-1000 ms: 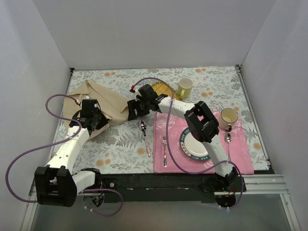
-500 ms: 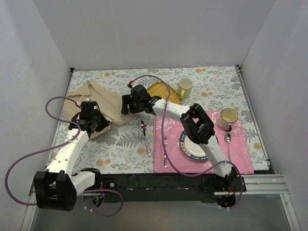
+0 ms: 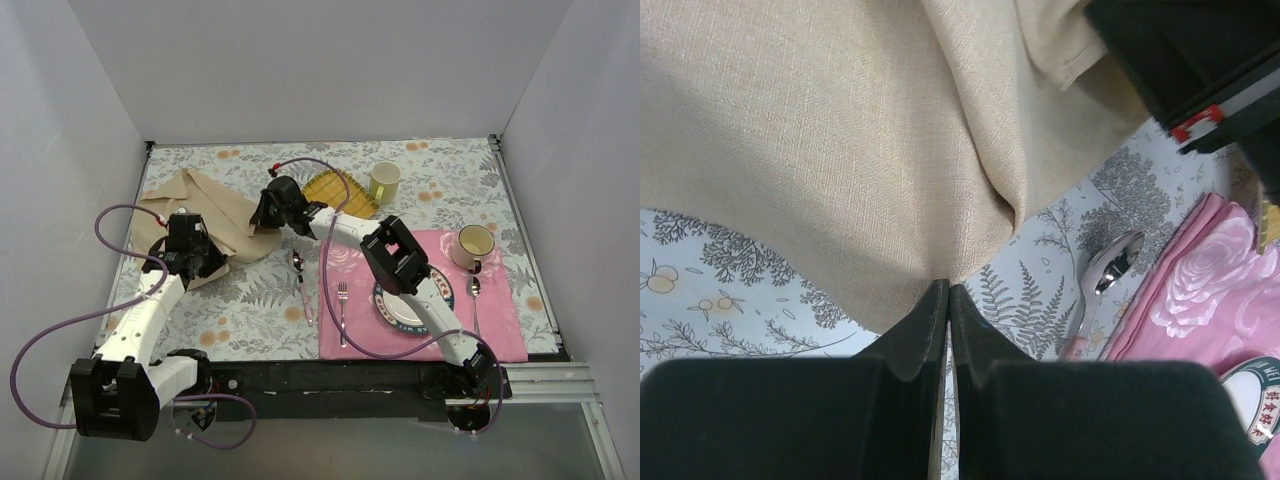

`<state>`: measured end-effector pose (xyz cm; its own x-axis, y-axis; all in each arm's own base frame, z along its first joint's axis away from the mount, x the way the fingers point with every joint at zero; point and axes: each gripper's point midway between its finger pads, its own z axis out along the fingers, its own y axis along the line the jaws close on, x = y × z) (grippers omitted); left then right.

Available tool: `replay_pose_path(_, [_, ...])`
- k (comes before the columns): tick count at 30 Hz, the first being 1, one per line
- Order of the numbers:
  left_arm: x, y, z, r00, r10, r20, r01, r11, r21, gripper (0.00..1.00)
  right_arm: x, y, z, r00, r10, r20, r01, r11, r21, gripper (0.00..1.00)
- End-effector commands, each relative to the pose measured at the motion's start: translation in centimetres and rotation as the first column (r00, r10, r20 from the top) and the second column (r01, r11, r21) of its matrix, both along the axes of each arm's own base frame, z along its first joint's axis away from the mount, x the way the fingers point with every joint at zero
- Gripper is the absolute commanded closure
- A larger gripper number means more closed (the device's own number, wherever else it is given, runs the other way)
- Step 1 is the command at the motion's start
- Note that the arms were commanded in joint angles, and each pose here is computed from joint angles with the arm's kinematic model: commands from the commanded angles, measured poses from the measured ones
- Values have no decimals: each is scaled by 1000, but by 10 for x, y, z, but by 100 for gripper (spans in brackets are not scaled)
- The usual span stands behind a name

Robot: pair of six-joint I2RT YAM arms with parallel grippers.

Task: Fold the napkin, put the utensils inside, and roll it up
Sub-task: Flatten the napkin out

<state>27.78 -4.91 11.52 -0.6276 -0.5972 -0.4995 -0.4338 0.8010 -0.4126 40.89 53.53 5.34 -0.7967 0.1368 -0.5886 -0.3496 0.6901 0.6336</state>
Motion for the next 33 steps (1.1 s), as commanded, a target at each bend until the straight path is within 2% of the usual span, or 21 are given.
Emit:
replay_pose_path(1, [-9, 3, -2, 999, 44, -6, -44, 999, -16, 100, 37, 21, 105, 986, -99, 133, 57, 955, 293, 94])
replay_pose_path(5, [-12, 7, 6, 995, 98, -1, -98, 995, -36, 100, 84, 4, 130, 965, -241, 100, 176, 885, 432, 97])
replay_pose_path(6, [-13, 7, 10, 994, 108, 11, -107, 993, -41, 100, 90, 1, 131, 965, -253, 61, 196, 859, 473, 99])
replay_pose_path(8, [-14, 8, 14, 993, 112, 28, -111, 993, -46, 100, 113, -6, 107, 949, -291, -120, 309, 787, 533, 99])
replay_pose_path(9, [-13, 8, 18, 993, 110, 50, -107, 993, -50, 100, 125, -3, 137, 951, -286, -118, 299, 751, 589, 98])
replay_pose_path(10, [-12, 7, 22, 992, 108, 62, -105, 993, -52, 100, 135, 0, 117, 943, -303, -140, 326, 746, 581, 95])
replay_pose_path(11, [-11, 6, 23, 992, 101, 71, -98, 994, -54, 100, 142, -2, 127, 941, -322, -103, 319, 744, 587, 89])
replay_pose_path(12, [-7, 5, 27, 992, 86, 92, -81, 995, -57, 100, 149, -8, 128, 932, -354, -73, 331, 754, 567, 71])
replay_pose_path(14, [1, 1, 32, 994, 61, 96, -56, 997, -58, 100, 149, -26, 141, 927, -374, -4, 324, 797, 510, 52])
replay_pose_path(15, [8, 2, 35, 993, 56, 106, -50, 997, -59, 100, 146, -33, 139, 930, -366, 27, 306, 814, 494, 34])
replay_pose_path(17, [21, -5, 34, 996, -2, 93, 8, 998, -67, 100, 143, -55, 123, 933, -354, 71, 305, 878, 370, 22])
replay_pose_path(18, [27, -17, 39, 992, -57, 110, 70, 991, -110, 100, 135, -58, 108, 950, -308, 47, 282, 914, 294, 18])
replay_pose_path(19, [32, -22, 30, 991, -104, 82, 113, 987, -115, 100, 136, -61, 117, 954, -292, 66, 264, 924, 275, 17])
replay_pose_path(21, [43, -32, 48, 980, -164, 111, 180, 972, -149, 100, 122, -60, 113, 975, -181, 129, 156, 971, 182, 14])
replay_pose_path(24, [60, -29, 68, 972, -179, 149, 199, 971, -135, 100, 91, -69, 102, 984, -61, 167, 60, 998, 12, 13])
replay_pose_path(25, [63, -29, 75, 969, -180, 169, 205, 969, -140, 100, 76, -68, 120, 980, -21, 197, 22, 1000, -1, 13])
replay_pose_path(26, [66, -28, 79, 966, -185, 182, 212, 967, -139, 100, 61, -74, 99, 985, 14, 172, -5, 998, -57, 13])
replay_pose_path(28, [75, -25, 95, 961, -182, 210, 212, 969, -129, 100, 37, -76, 119, 967, 79, 243, -56, 993, -101, 12])
replay_pose_path(29, [79, -22, 98, 960, -181, 213, 210, 970, -121, 100, 25, -82, 101, 968, 104, 227, -72, 987, -144, 12])
replay_pose_path(31, [94, 0, 99, 971, -126, 201, 149, 984, -100, 100, 5, -77, 115, 955, 156, 251, -119, 980, -159, 12])
replay_pose_path(33, [108, 16, 90, 978, -89, 188, 102, 993, -61, 100, -14, -76, 106, 950, 207, 233, -159, 964, -211, 12])
